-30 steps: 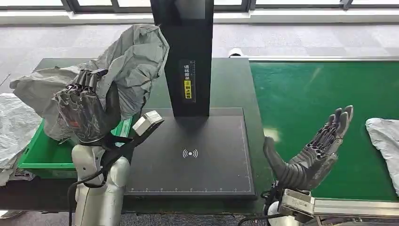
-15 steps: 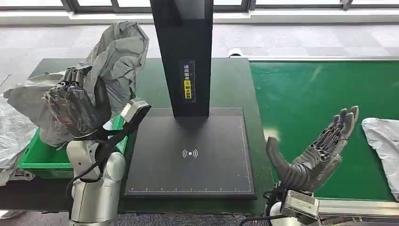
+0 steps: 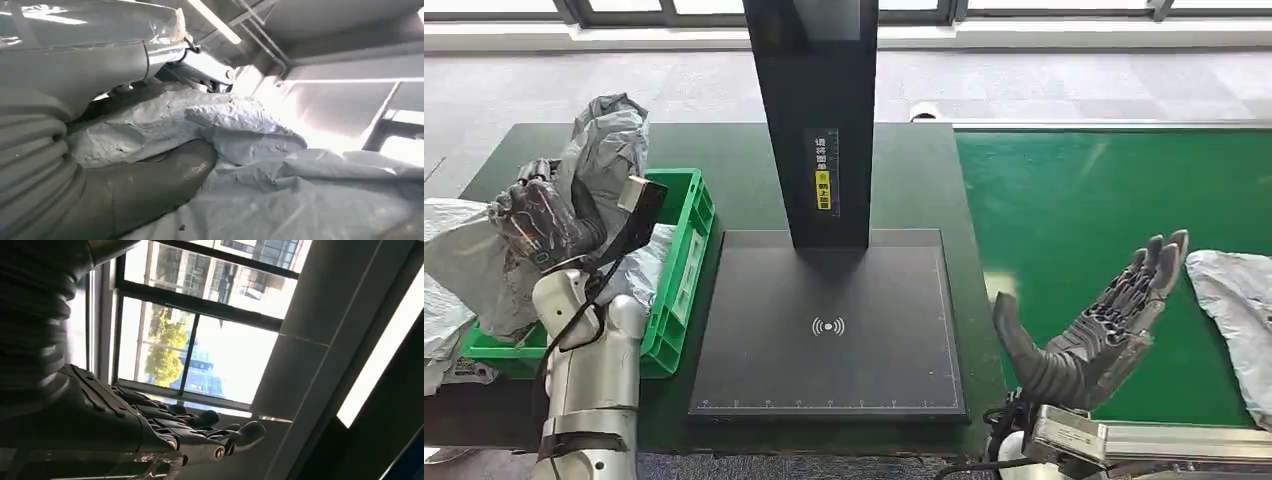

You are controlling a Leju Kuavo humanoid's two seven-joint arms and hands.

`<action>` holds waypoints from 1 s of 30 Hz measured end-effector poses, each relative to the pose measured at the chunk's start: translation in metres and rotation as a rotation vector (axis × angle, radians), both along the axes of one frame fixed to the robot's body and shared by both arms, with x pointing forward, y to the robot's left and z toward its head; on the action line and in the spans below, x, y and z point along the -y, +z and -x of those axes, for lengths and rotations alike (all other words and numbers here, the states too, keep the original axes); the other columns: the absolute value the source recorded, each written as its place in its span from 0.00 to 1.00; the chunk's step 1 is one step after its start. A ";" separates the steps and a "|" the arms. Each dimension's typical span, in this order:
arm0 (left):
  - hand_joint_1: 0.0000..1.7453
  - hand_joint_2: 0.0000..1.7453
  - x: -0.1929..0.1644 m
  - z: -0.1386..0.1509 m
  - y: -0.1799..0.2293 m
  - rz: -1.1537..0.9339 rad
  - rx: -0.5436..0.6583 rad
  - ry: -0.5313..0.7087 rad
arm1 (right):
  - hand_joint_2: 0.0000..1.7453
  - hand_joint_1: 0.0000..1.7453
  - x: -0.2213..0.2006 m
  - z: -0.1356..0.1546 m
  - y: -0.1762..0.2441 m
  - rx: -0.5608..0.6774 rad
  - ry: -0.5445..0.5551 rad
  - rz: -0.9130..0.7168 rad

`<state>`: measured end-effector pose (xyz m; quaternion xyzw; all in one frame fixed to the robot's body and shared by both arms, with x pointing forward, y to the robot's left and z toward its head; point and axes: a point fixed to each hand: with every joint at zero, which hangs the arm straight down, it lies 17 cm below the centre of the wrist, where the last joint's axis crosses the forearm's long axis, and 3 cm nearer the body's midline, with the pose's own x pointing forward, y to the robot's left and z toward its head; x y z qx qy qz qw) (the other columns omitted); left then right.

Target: Moved the parcel from conveyor to table for the left to box.

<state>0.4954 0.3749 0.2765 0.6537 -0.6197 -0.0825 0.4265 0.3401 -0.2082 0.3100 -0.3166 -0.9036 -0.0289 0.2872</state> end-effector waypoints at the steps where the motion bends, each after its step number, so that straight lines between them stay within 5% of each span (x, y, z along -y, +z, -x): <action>1: 1.00 1.00 -0.003 -0.001 -0.003 0.005 -0.008 0.005 | 1.00 0.00 0.000 0.000 0.000 0.000 0.000 0.000; 16: 1.00 1.00 -0.027 -0.006 -0.030 0.042 -0.076 0.052 | 1.00 0.00 0.000 -0.003 -0.008 -0.022 0.008 -0.015; 17: 0.23 1.00 -0.028 -0.006 -0.031 0.045 -0.079 0.055 | 1.00 0.00 0.000 -0.003 -0.008 -0.022 0.008 -0.015; 18: 0.00 1.00 -0.029 -0.006 -0.033 0.049 -0.082 0.060 | 1.00 0.00 0.000 -0.004 -0.009 -0.025 0.009 -0.014; 30: 0.00 1.00 -0.029 -0.009 -0.036 0.041 -0.091 0.048 | 1.00 0.00 -0.002 -0.008 -0.020 -0.055 0.015 -0.018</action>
